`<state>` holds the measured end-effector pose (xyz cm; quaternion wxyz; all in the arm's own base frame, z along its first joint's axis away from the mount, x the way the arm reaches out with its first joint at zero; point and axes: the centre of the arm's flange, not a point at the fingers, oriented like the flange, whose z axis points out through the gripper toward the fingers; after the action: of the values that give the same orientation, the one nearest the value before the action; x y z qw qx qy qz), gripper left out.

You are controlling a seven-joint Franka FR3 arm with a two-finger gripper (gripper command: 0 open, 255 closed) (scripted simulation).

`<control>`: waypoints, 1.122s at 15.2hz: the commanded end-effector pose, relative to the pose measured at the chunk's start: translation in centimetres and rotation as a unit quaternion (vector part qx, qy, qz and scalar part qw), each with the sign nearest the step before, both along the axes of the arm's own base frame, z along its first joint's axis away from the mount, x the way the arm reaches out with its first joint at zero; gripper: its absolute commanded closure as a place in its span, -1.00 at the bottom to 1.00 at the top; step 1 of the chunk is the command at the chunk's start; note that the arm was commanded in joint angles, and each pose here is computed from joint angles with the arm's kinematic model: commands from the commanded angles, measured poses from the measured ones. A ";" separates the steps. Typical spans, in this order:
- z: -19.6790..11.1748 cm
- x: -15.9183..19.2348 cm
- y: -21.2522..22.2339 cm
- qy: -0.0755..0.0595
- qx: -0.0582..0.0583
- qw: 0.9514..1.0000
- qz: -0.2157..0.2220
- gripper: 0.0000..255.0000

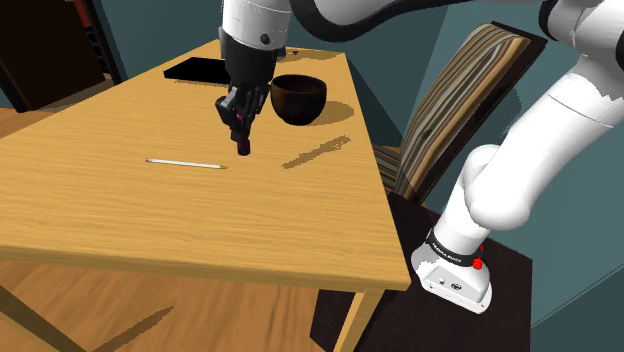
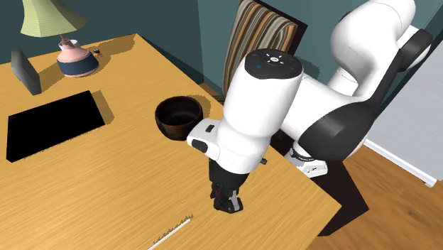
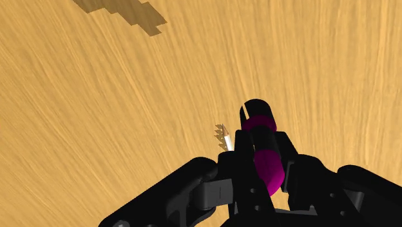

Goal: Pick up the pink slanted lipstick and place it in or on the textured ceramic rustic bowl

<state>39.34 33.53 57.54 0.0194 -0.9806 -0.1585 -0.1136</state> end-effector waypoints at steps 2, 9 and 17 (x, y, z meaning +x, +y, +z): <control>1.5 0.0 0.0 0.000 0.000 1.000 0.000 1.00; 5.2 0.0 0.0 0.000 0.000 1.000 0.000 1.00; 9.4 0.0 0.0 0.000 0.000 1.000 0.000 1.00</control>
<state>39.30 33.67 66.55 0.0195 -0.9806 -0.1584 -0.1135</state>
